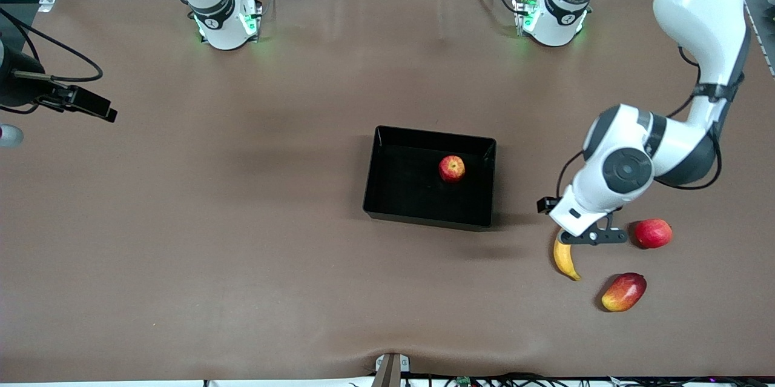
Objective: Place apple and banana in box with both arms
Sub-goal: 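Move the left gripper to the yellow banana and close on it, then lift the banana with the left gripper and carry it into the box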
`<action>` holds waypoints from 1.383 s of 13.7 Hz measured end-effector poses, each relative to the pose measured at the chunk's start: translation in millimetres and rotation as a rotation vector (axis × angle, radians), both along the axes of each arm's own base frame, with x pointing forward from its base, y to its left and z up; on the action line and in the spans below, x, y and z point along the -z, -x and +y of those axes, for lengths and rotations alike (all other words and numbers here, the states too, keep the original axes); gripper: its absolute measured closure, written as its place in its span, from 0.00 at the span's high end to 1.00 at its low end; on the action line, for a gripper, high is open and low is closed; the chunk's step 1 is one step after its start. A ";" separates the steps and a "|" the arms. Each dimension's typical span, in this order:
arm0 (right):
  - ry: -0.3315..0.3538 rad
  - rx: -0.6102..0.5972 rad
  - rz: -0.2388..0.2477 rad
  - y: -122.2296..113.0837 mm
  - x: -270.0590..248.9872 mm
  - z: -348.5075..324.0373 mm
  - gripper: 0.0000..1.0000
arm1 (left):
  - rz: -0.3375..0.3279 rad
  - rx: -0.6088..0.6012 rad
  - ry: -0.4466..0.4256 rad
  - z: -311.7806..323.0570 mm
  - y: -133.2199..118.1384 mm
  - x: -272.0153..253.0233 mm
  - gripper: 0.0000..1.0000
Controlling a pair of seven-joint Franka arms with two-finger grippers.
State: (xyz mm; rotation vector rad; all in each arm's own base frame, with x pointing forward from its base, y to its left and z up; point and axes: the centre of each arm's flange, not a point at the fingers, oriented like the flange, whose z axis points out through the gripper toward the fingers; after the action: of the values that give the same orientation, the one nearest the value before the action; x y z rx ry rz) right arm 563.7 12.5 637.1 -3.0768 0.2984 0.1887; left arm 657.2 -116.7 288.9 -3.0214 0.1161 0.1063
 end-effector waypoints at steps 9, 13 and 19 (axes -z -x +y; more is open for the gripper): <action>0.004 -0.062 0.012 14.0 4.6 -54.0 1.00 | -0.013 0.172 0.098 50.1 -11.6 98.4 0.60; -0.022 -0.091 0.012 12.1 8.2 -56.4 1.00 | -0.027 0.179 0.089 52.9 -14.0 97.6 0.37; -0.021 -0.097 0.002 13.5 4.3 -56.4 1.00 | -0.097 0.296 0.111 -26.3 -13.4 7.6 0.37</action>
State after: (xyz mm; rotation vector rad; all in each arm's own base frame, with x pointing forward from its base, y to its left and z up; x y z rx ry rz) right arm 550.2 -43.9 632.8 -3.0725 0.1468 0.1968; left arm 670.6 -142.9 281.3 -3.0695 0.5745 -0.0763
